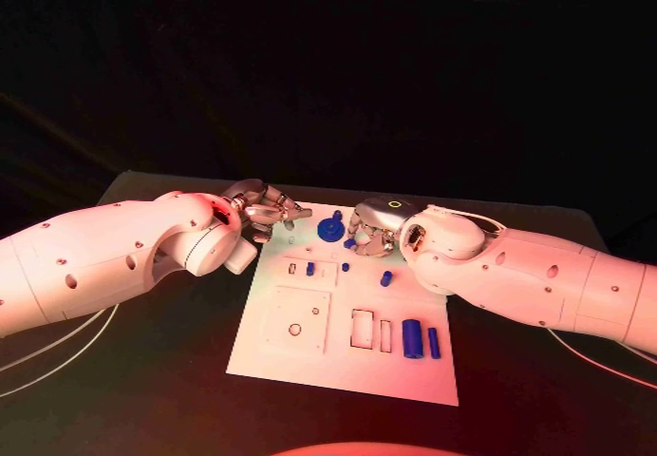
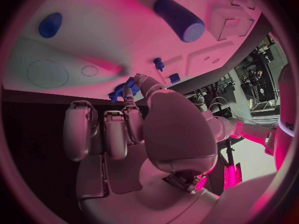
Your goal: Assemble the parts on the task board
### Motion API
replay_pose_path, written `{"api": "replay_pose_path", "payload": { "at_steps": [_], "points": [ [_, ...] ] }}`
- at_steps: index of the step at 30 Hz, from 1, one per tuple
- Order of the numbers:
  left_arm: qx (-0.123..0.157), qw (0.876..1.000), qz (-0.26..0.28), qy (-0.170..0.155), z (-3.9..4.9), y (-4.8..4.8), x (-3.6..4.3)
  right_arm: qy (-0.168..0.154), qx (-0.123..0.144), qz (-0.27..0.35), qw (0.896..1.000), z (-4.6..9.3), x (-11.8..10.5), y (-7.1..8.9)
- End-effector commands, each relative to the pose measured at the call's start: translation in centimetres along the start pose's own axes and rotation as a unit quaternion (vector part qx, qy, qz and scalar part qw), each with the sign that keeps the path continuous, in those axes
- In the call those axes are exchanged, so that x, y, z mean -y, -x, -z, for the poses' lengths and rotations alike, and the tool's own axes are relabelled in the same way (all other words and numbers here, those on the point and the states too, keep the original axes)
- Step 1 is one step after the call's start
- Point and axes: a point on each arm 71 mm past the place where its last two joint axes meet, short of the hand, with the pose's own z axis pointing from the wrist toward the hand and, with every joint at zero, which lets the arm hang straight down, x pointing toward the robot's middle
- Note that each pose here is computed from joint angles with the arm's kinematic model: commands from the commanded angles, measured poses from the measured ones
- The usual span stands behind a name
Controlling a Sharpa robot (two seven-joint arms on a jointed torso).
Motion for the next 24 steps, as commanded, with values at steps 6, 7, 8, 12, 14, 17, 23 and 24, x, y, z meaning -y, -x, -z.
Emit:
{"api": "replay_pose_path", "payload": {
  "at_steps": [6, 7, 8, 12, 14, 17, 23, 24],
  "points": [
    [-0.018, 1.000, 0.008, 0.001, -0.14, -0.49, 0.16, 0.001, 0.022, -0.006, 1.000, 0.0, -0.4, 0.5],
    [-0.020, 1.000, 0.011, 0.003, -0.16, -0.53, 0.15, 0.002, 0.023, -0.007, 1.000, 0.0, -0.5, 0.6],
    [-0.022, 1.000, 0.013, 0.004, -0.19, -0.58, 0.14, 0.003, 0.025, -0.008, 1.000, 0.0, -0.5, 0.7],
    [-0.031, 0.999, 0.029, 0.015, -0.29, -0.71, 0.00, 0.006, 0.034, -0.014, 0.999, 0.0, -0.9, 0.9],
    [-0.038, 0.998, 0.041, 0.024, -0.37, -0.77, -0.13, 0.007, 0.039, -0.017, 0.999, 0.0, -1.0, 1.0],
    [-0.049, 0.996, 0.059, 0.038, -0.53, -0.87, -0.35, 0.009, 0.046, -0.022, 0.999, -0.1, -1.2, 1.2],
    [-0.070, 0.993, 0.075, 0.056, -1.11, -1.25, -0.52, 0.015, 0.057, -0.031, 0.998, -0.3, -1.8, 1.6],
    [-0.073, 0.993, 0.076, 0.059, -1.23, -1.32, -0.54, 0.015, 0.058, -0.032, 0.998, -0.3, -1.9, 1.7]
  ]
}}
